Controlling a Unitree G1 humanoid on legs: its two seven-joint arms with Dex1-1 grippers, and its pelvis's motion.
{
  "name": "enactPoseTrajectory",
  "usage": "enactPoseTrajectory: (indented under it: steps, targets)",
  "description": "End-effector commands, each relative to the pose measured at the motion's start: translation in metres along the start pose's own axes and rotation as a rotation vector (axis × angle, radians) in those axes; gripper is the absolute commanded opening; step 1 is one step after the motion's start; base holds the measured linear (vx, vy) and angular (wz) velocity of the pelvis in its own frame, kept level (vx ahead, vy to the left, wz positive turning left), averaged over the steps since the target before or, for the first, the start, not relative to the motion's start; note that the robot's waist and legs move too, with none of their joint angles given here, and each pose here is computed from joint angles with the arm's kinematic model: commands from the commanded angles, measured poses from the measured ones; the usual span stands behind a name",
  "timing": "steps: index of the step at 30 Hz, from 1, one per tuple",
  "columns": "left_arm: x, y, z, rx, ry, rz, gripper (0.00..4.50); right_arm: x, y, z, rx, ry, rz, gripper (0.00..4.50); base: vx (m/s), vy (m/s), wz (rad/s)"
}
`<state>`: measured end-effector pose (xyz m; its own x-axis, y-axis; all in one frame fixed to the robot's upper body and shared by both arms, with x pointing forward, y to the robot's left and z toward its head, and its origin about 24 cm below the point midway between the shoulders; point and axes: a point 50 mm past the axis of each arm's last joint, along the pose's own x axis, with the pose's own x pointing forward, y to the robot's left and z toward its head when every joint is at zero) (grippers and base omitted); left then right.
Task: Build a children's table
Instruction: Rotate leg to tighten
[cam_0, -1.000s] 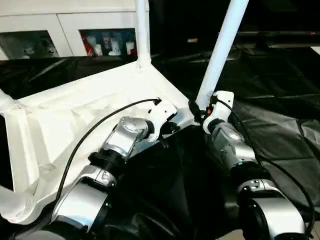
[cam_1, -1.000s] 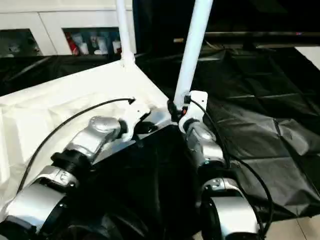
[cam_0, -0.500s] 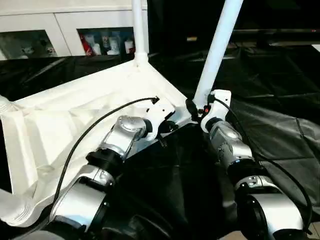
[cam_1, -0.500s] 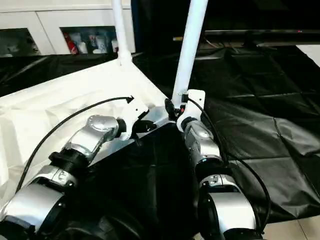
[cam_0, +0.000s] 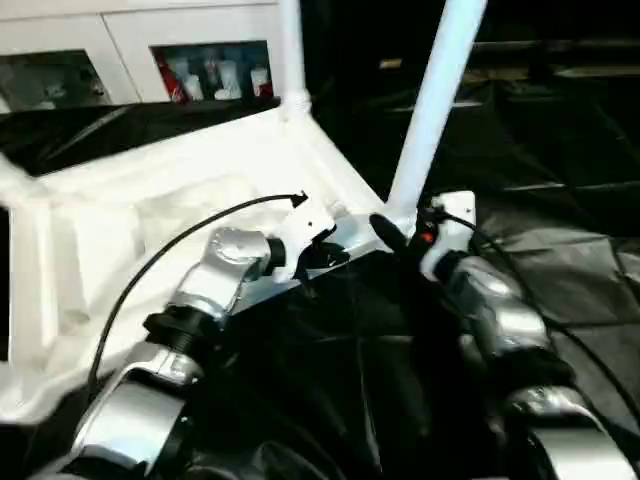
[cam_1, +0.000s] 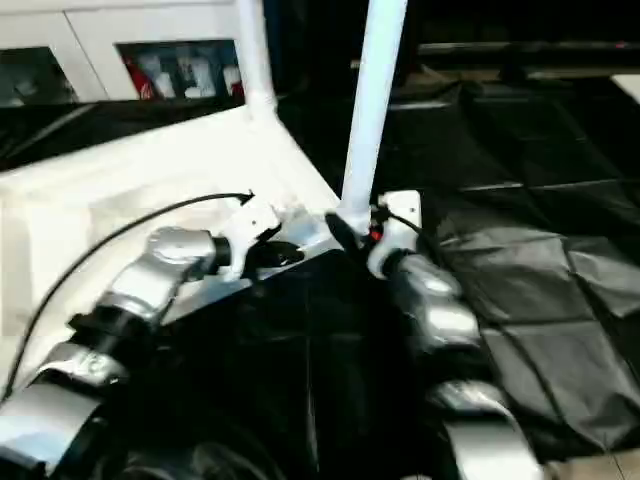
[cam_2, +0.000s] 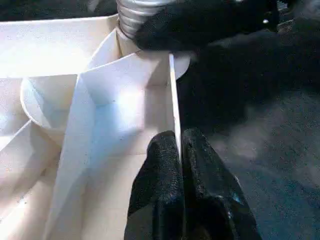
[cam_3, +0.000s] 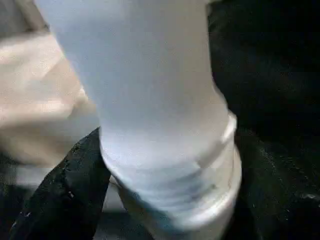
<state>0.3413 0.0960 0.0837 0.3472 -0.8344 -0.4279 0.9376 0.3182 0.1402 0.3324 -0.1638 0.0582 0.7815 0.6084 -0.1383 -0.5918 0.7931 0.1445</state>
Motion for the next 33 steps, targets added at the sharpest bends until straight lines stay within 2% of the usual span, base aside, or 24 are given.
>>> enactPoseTrajectory:
  steps: [1, 2, 5, 9, 14, 23, 28, 33]
  targets:
    - [-0.004, -0.011, -0.006, -0.002, -0.046, -0.11, 0.0, -0.013, 0.001, -0.002, -0.025, 0.046, 0.09, 3.79, 0.0, 0.0, 0.0]
    - [-0.009, -0.014, -0.008, 0.013, -0.047, -0.152, 0.0, -0.023, 0.001, 0.002, -0.05, 0.05, 0.151, 3.79, 0.0, 0.0, 0.0]
    - [-0.015, -0.014, -0.01, 0.019, -0.038, -0.185, 0.0, -0.036, 0.004, 0.008, -0.1, 0.071, 0.255, 3.79, 0.0, 0.0, 0.0]
    - [-0.02, -0.014, -0.01, 0.031, -0.036, -0.214, 0.0, -0.048, 0.009, 0.01, -0.162, 0.135, 0.359, 3.79, 0.0, 0.0, 0.0]
    - [-0.022, -0.014, -0.01, 0.037, -0.032, -0.223, 0.0, -0.056, 0.014, 0.01, -0.198, 0.172, 0.433, 3.79, 0.0, 0.0, 0.0]
    - [-0.02, -0.017, -0.011, 0.039, -0.034, -0.244, 0.0, -0.039, 0.01, 0.01, -0.291, 0.142, 0.354, 3.79, 0.0, 0.0, 0.0]
    - [-0.018, -0.018, -0.011, 0.041, -0.032, -0.247, 0.0, -0.031, 0.011, 0.013, -0.291, 0.103, 0.343, 3.79, 0.0, 0.0, 0.0]
    - [-0.019, -0.017, -0.012, 0.043, -0.028, -0.246, 0.0, -0.031, 0.011, 0.012, -0.297, 0.113, 0.369, 3.79, 0.0, 0.0, 0.0]
